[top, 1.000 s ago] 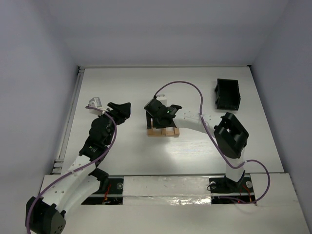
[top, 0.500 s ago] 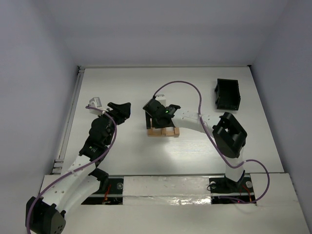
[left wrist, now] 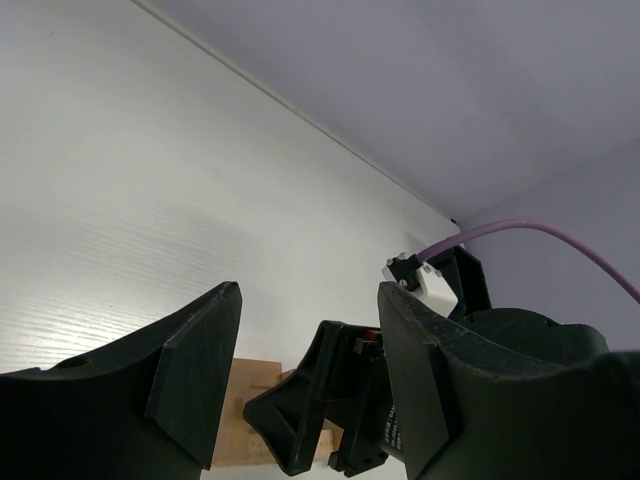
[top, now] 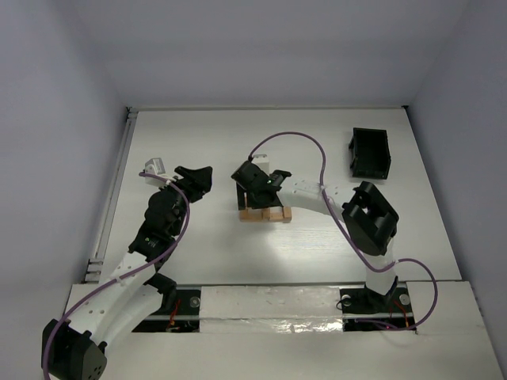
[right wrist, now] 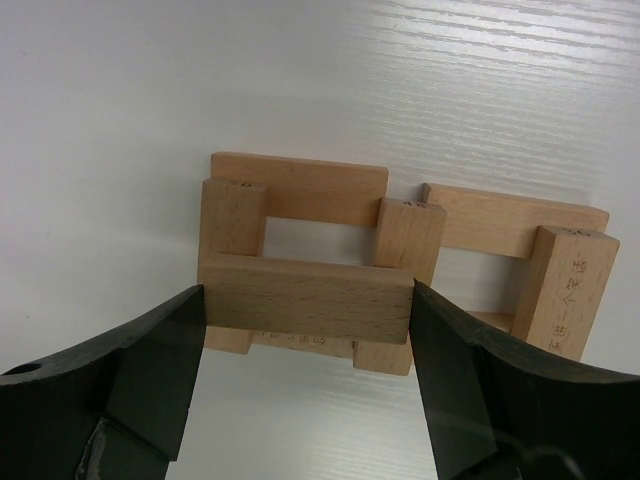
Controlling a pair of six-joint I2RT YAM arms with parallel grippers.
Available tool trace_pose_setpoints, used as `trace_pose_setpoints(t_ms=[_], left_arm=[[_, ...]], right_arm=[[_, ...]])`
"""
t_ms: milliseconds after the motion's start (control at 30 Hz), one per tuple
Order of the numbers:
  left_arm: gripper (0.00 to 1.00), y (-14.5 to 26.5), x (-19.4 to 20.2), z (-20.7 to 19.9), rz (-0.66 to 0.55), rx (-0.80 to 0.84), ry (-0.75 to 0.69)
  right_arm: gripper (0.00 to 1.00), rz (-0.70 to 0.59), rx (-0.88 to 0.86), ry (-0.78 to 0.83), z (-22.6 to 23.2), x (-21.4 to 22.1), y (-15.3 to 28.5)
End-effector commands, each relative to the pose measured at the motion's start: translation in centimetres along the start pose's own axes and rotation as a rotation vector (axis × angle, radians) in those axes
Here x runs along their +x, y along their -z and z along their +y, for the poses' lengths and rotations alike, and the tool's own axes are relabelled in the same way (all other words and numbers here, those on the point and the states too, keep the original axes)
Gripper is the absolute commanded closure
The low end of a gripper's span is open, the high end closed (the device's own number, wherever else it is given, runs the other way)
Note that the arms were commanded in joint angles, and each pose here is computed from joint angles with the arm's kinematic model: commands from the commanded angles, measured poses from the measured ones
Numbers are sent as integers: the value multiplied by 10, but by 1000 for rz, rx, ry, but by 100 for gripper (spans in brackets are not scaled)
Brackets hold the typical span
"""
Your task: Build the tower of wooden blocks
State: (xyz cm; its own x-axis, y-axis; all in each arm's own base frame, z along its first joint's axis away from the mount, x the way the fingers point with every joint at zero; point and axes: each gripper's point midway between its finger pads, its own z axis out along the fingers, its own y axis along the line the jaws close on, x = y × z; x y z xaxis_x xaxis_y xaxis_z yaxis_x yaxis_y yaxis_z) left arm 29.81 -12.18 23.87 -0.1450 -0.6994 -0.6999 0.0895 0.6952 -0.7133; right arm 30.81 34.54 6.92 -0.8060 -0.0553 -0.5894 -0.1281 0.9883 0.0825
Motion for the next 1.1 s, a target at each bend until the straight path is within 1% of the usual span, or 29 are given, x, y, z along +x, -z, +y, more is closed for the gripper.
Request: trace_pose_setpoints(t_ms=[0, 833, 900, 933, 1067], left_arm=[[46, 0, -7, -6, -37, 29, 3], [46, 0, -7, -5, -38, 24, 5], [46, 0, -7, -5, -38, 24, 5], [46, 0, -7, -5, -37, 23, 3], [46, 0, -7, -5, -38, 24, 4]], right_arm=[[30, -48, 6, -18, 7, -16, 5], [25, -34, 7, -13, 8, -12, 1], [24, -34, 9, -14, 8, -12, 0], [18, -34, 9, -14, 8, -12, 0], [17, -38, 7, -16, 7, -13, 2]])
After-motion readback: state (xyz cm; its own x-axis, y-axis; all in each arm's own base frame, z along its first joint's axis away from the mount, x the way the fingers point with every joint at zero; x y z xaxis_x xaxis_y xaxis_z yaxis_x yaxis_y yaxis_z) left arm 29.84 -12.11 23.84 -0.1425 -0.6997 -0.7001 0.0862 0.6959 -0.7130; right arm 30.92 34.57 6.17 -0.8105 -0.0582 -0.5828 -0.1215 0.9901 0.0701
